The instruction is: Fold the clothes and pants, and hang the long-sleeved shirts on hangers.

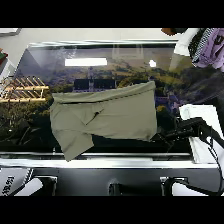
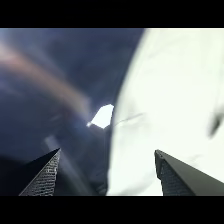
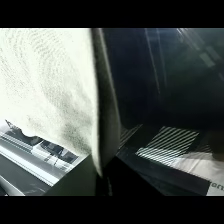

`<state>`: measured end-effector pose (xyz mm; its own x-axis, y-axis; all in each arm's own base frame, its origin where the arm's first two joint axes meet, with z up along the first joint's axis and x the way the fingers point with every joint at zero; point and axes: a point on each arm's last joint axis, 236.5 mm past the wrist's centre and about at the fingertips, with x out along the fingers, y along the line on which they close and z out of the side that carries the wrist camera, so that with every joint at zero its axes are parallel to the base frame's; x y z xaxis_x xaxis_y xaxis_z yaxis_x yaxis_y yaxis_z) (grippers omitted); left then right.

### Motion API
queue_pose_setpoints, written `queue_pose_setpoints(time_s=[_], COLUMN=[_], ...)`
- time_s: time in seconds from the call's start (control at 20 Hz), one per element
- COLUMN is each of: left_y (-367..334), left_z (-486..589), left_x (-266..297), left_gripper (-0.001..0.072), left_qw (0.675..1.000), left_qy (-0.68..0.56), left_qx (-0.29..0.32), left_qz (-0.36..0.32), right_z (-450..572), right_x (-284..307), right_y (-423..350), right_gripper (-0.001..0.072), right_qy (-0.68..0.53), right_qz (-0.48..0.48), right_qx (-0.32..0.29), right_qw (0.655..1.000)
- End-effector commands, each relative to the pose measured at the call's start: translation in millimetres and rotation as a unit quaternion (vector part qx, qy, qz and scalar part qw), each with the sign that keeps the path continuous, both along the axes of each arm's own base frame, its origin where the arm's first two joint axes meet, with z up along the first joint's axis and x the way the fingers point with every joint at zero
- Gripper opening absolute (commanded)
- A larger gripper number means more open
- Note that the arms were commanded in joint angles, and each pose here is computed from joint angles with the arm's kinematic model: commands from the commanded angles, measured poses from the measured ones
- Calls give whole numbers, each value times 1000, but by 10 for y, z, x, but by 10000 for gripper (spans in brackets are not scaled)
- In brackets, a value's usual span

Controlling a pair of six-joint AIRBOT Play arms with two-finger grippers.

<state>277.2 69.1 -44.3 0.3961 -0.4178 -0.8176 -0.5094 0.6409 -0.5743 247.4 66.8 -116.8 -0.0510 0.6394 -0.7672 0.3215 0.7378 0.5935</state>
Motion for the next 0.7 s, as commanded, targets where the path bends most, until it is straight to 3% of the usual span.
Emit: queue_pose_setpoints(time_s=[0.0, 0.65], left_y=[-49, -594], left_z=[-27, -517], left_x=[114, 240], left_gripper=[676, 660], left_qw=[998, 998], left_qy=[-64, -23], left_qx=[-22, -44], left_qz=[14, -30], right_z=[8, 2], right_x=[2, 53], right_y=[6, -10], right_gripper=[32, 32], right_qy=[0, -10], right_qz=[1, -5], right_qx=[1, -4], right_qw=[1000, 1000])
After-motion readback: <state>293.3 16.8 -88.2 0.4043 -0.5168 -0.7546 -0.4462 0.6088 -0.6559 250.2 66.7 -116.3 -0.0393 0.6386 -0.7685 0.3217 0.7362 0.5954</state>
